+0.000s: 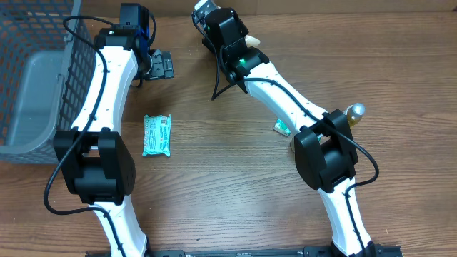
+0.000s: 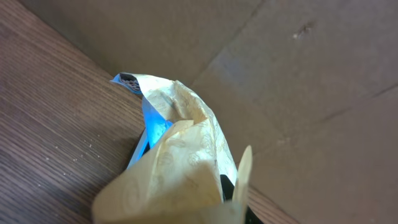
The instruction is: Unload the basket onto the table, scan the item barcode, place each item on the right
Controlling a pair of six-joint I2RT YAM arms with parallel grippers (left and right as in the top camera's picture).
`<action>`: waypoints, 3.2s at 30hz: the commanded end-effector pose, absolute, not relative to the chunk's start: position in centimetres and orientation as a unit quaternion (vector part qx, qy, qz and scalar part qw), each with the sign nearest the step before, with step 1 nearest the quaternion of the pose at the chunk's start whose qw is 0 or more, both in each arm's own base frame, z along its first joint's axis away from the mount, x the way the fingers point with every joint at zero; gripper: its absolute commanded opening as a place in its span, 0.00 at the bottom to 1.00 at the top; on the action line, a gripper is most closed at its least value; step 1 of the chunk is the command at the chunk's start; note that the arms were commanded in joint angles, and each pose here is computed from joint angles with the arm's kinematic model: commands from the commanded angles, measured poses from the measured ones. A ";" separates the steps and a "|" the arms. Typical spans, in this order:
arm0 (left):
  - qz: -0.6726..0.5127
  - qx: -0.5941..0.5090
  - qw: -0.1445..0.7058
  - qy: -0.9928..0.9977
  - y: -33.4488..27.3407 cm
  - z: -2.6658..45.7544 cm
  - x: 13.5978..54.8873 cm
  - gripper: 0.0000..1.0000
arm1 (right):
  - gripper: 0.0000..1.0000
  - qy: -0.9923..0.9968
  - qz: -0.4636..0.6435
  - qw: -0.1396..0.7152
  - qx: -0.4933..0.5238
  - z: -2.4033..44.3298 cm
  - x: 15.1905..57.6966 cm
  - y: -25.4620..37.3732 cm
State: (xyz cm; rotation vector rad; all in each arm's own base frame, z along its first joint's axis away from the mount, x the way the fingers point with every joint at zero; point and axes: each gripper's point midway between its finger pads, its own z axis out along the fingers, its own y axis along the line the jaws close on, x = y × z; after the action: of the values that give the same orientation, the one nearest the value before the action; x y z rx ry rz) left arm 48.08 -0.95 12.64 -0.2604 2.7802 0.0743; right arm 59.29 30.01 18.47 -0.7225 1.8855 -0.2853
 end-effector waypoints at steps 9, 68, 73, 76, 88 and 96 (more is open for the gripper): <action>0.032 -0.086 0.177 0.980 -0.6 13.1 48.0 1.00 | 0.04 0.820 -0.042 0.553 -0.141 28.7 56.4 25.5; 0.032 -0.086 0.177 0.980 -0.6 13.1 48.0 1.00 | 0.40 0.941 -0.218 0.233 0.115 16.0 47.0 2.9; 0.032 -0.086 0.177 0.980 -0.6 13.1 48.0 0.99 | 0.58 0.942 -0.217 0.230 0.114 15.9 46.8 2.9; 0.032 -0.086 0.178 0.980 -0.6 13.1 48.0 1.00 | 0.70 0.944 -0.212 0.226 0.113 15.8 46.7 3.1; 0.032 -0.086 0.177 0.980 -0.6 13.1 48.0 1.00 | 0.72 0.967 -0.127 0.197 0.101 14.4 46.3 5.9; 0.032 -0.086 0.177 0.980 -0.6 13.1 48.0 1.00 | 0.72 0.983 -0.035 0.158 0.086 13.3 45.3 9.2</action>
State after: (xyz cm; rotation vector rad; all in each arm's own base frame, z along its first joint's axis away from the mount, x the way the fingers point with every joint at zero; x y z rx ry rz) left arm 48.08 -0.95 12.64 -0.2605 2.7802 0.0748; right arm 45.88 6.65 13.68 0.2693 2.7580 -0.2876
